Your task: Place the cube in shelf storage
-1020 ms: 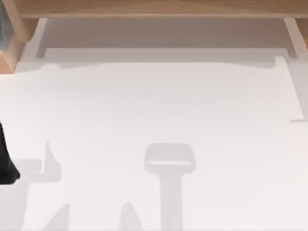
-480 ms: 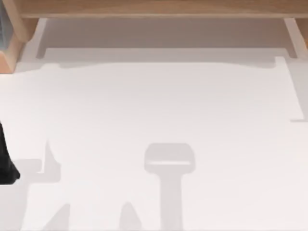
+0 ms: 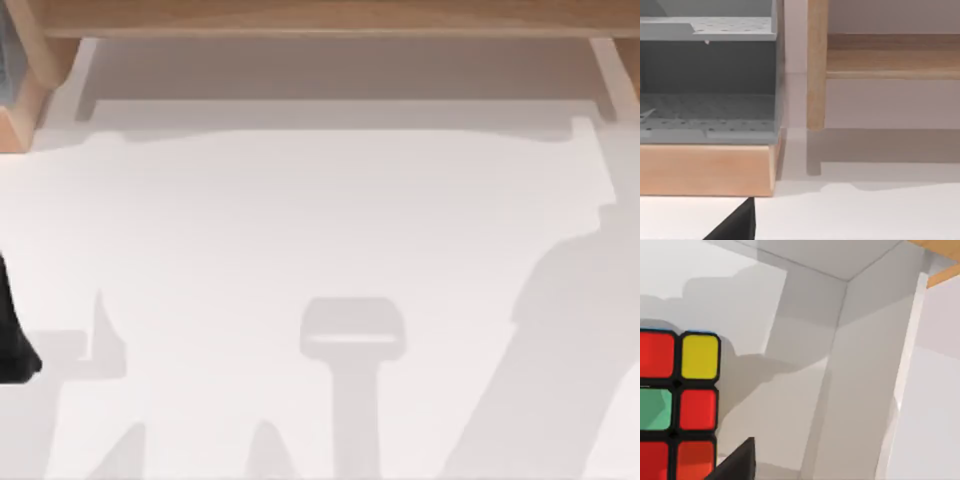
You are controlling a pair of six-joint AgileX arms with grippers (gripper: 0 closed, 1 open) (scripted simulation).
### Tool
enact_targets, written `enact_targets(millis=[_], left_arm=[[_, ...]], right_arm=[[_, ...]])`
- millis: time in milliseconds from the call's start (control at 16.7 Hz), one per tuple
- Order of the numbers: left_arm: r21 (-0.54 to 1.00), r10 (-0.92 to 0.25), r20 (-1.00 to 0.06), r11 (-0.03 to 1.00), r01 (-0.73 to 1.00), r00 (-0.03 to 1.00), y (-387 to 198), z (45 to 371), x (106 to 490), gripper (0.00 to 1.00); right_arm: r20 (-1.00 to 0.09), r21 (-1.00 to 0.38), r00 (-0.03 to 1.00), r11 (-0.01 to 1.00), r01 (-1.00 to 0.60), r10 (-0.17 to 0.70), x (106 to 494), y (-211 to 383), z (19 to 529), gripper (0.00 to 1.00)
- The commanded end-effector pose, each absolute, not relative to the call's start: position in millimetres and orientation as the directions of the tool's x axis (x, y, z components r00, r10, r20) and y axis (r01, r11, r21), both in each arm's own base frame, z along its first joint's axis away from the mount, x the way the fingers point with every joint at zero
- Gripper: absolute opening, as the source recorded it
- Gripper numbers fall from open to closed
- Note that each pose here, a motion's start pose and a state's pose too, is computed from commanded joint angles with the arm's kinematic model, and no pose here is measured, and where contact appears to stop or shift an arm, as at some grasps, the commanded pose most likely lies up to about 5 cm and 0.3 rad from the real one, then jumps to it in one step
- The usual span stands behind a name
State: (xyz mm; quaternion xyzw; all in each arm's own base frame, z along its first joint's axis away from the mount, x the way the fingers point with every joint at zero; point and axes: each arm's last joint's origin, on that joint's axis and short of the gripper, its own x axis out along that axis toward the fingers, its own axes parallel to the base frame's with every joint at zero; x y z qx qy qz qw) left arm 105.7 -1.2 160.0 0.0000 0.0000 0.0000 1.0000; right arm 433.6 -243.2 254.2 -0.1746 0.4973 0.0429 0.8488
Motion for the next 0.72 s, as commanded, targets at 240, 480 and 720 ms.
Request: enact_targets(millis=[240,480,720], left_arm=[[0.0,0.0,0.0,1.0,0.0,1.0,-1,160,106,1.0],[0.0,0.0,0.0,1.0,0.0,1.0,-1,160,106,1.0],[0.0,0.0,0.0,1.0,0.0,1.0,-1,160,106,1.0]], right_arm=[[-0.95,-0.081,0.311,0.965,-0.249,0.001,449,-205,243,1.0],[-0.979,-0.004,0.199,0.973,-0.229,0.043,456,-189,229,1.0],[-0.98,0.0,0.193,0.974,-0.228,0.045,456,-189,228,1.0]])
